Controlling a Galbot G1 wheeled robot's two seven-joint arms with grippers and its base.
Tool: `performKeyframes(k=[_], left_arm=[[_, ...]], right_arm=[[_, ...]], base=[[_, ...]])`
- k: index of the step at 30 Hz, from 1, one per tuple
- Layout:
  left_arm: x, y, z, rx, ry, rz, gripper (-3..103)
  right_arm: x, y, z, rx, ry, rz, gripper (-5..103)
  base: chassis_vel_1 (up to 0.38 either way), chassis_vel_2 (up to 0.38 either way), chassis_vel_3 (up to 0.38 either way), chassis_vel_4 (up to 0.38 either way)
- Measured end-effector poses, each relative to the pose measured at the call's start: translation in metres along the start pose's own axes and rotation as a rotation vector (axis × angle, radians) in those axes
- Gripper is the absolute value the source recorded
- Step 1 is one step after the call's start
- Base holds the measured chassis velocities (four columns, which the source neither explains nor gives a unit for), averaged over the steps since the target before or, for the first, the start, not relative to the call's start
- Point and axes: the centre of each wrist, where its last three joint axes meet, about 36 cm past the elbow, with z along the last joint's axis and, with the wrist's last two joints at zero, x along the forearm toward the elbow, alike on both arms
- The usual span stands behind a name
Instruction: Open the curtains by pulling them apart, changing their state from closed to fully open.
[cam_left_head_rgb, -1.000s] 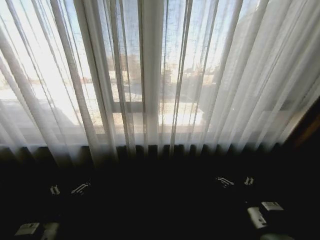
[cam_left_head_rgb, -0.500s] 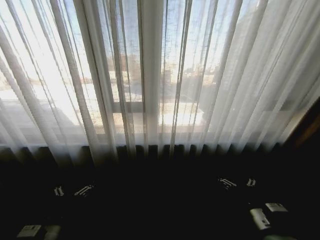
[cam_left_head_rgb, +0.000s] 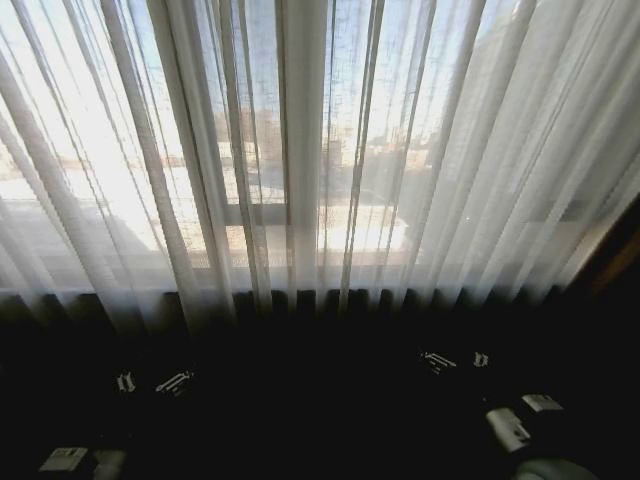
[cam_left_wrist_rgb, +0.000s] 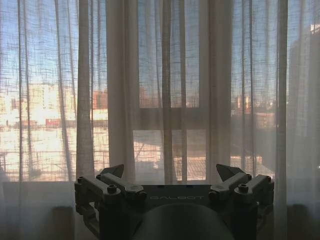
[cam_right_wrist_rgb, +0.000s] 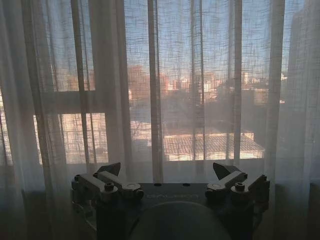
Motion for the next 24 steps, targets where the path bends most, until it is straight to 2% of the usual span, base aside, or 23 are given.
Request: performKeyframes(k=[17, 24], left_arm=[[0.0007, -0.0023, 0.0, 0.003, -0.007, 0.004, 100], [0.0015, -0.0017, -0.0007, -0.001, -0.015, 0.003, 100]], right_arm=[[0.0012, -0.0021, 0.0012, 0.035, -0.016, -0.018, 100], [0.0028, -0.0005, 0.0005, 0.036, -0.018, -0.02, 100]], base=[[0.0, 0.0, 0.0, 0.0], [-0.087, 0.104, 0.087, -0.065]])
